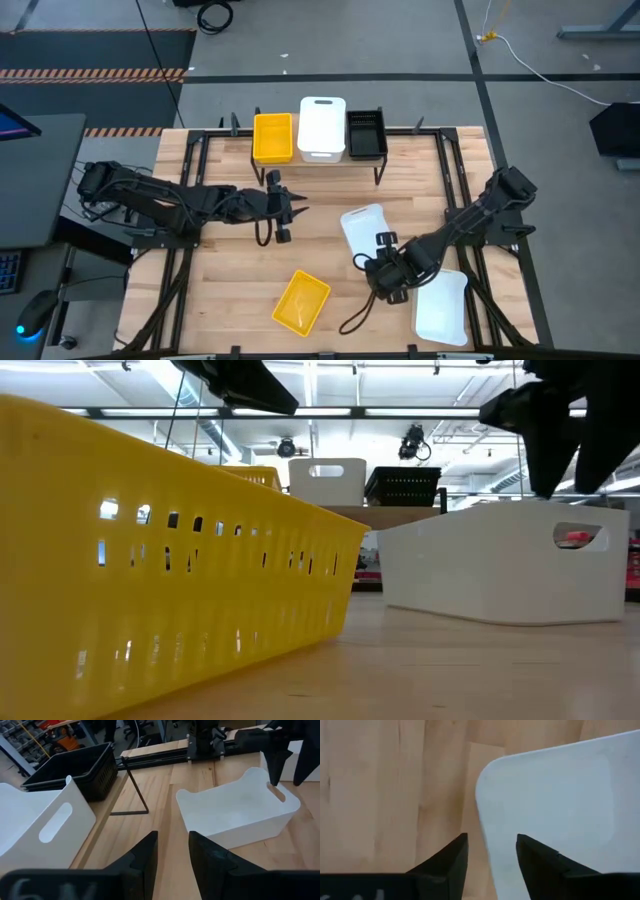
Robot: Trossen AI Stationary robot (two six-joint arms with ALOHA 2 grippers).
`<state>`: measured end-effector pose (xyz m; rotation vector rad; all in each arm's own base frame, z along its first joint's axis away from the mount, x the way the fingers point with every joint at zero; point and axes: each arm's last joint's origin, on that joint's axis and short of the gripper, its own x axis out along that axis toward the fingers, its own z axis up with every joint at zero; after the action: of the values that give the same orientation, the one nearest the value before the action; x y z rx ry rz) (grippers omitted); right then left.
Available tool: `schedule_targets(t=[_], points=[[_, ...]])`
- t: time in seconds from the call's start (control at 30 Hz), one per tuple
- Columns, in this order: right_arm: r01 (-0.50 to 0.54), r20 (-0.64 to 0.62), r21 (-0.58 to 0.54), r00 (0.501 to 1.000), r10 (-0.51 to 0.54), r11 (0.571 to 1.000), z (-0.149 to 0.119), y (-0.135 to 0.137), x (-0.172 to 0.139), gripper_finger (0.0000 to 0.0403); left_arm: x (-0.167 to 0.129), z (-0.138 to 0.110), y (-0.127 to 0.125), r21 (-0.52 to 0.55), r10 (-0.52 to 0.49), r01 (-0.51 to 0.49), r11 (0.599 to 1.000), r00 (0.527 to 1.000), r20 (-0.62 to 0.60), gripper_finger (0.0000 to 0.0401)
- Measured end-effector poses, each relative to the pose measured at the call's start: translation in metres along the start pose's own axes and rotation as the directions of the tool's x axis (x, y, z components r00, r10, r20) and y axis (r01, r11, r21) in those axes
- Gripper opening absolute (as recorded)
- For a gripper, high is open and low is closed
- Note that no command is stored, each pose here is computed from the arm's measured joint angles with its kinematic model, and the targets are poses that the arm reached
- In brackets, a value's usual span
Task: Stack baskets on shelf by color
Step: Stack the left white bin on the white bin on the shelf
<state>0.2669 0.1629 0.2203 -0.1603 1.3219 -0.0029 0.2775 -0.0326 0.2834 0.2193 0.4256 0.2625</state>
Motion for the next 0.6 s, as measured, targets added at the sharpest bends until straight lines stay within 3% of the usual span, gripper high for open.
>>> schedule_targets(t=[0.33,0.6], points=[[-0.015,-0.054,0.01,0.998,0.015,1.0,-0.013,0.003,0.014,0.0185,0.0,0.0,0.0,0.001,-0.001,0.001,1.0,1.0,-0.001,0.0117],[-0.04,0.031,0.02,0.999,0.039,0.999,-0.008,0.006,0.019,0.0184,0.0,0.0,0.0,0.0,0.0,0.0,1.0,1.0,0.0,0.0117]])
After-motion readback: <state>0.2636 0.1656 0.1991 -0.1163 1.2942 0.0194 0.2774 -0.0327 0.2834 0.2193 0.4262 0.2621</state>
